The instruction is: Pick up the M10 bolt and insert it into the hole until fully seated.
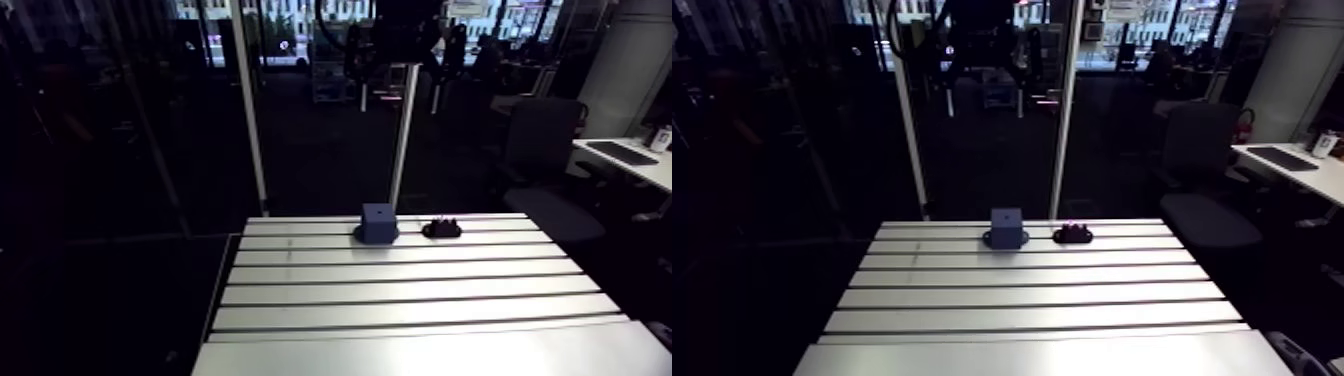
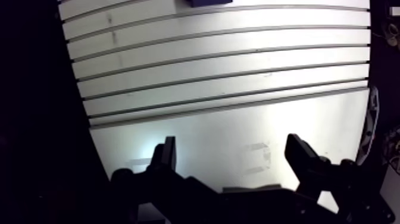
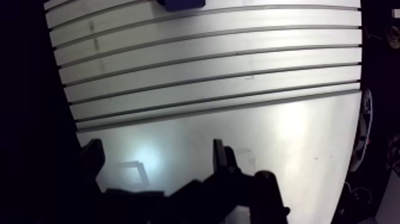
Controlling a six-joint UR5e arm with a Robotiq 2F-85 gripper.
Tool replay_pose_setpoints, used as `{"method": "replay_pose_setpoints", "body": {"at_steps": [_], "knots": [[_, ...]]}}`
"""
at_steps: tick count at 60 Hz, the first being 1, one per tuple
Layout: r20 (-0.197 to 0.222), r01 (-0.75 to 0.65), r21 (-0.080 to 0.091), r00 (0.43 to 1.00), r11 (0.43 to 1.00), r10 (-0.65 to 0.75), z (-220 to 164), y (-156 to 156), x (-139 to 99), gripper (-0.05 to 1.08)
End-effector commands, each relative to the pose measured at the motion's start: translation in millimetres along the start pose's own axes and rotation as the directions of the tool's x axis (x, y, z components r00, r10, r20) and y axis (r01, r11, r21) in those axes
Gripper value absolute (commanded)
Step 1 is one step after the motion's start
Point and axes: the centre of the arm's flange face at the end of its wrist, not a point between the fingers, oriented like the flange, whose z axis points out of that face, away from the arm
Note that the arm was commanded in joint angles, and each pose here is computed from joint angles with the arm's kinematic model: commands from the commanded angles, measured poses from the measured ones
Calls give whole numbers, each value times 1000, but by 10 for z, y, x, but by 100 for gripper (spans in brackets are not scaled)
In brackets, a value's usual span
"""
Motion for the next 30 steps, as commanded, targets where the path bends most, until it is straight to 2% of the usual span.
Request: {"method": "replay_pose_setpoints", "body": {"at_steps": [1, 30], "knots": [[-27, 60, 29, 998, 998, -59, 100, -200, 67, 1], [-27, 72, 28, 997, 997, -71, 99, -264, 44, 1]]}}
